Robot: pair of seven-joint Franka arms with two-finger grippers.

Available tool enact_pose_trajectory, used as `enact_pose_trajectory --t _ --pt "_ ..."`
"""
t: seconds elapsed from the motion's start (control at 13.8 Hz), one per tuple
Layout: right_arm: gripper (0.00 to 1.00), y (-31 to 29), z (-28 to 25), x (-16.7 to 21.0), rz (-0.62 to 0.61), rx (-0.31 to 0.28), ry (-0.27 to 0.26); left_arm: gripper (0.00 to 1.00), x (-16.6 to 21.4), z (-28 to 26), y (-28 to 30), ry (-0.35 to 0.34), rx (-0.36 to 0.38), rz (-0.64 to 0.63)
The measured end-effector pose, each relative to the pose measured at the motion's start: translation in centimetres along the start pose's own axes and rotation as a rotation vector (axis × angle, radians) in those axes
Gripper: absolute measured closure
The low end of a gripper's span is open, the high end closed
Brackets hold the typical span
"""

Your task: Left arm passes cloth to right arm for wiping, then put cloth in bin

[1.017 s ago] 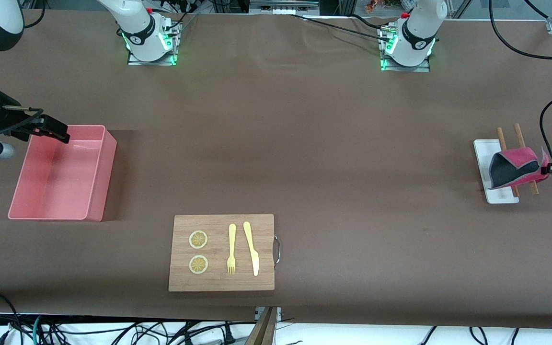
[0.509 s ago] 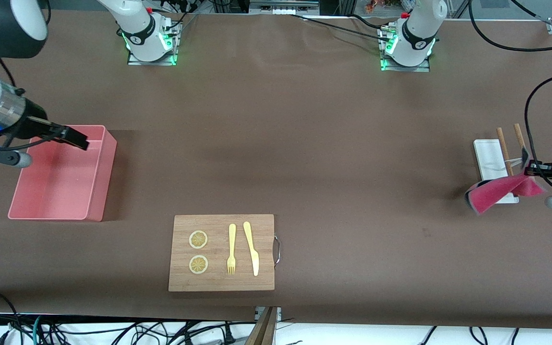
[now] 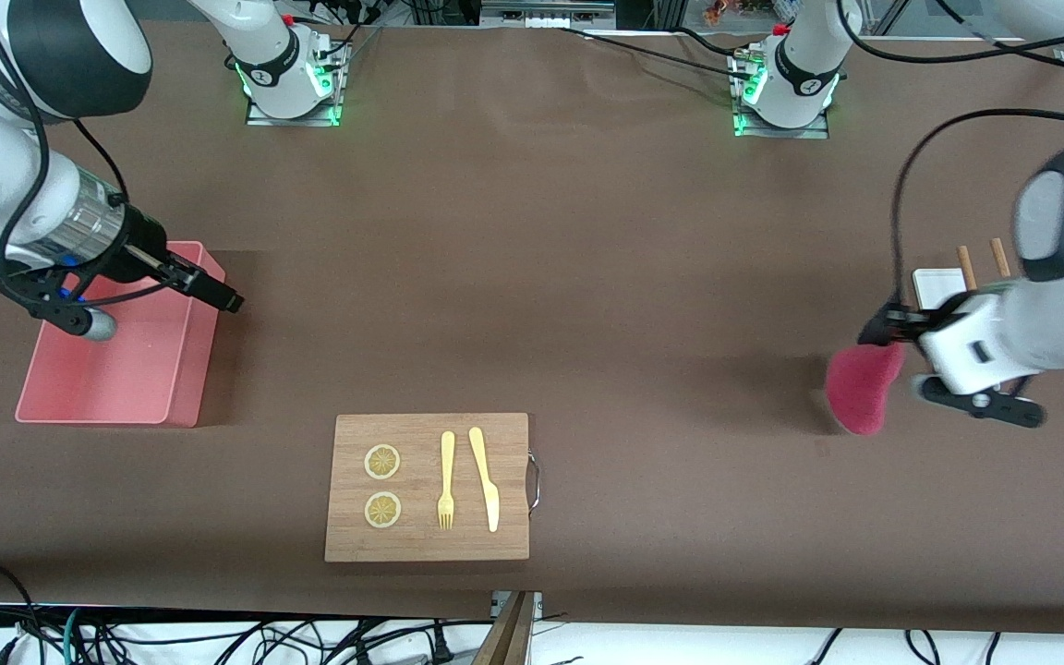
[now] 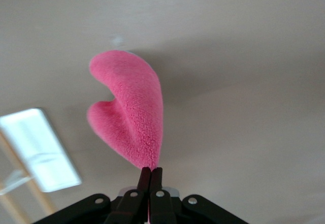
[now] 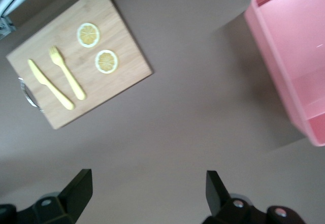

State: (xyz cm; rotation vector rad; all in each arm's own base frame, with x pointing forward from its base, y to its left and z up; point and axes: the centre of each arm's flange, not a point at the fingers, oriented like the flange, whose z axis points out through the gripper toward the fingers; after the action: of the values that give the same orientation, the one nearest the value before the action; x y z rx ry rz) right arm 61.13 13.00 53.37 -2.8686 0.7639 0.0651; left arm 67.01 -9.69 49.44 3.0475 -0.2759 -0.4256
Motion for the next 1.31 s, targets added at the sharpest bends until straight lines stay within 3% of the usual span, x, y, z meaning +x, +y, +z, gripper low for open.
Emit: enact_pose_trajectory --t 0.29,0.44,0.94,1.31 --pt "0.01 -4.3 3.4 -1.5 0.118 0.051 -0.009 0.98 0.5 0.4 13.2 0.053 -0.114 -0.185" --pt "0.01 -6.6 5.2 -2.4 0.177 0.081 -0.01 0.98 0.7 0.9 19.1 0.074 -0.207 -0.283" --pt "0.01 -12.2 10.6 -5.7 0.319 0.147 -0.032 0.98 2.4 2.8 33.7 0.14 -0.635 -0.653" --pt "0.01 -13.8 13.9 -7.2 0.401 0.128 -0.074 0.98 2.5 4.3 40.3 0.098 -0.979 -0.834"
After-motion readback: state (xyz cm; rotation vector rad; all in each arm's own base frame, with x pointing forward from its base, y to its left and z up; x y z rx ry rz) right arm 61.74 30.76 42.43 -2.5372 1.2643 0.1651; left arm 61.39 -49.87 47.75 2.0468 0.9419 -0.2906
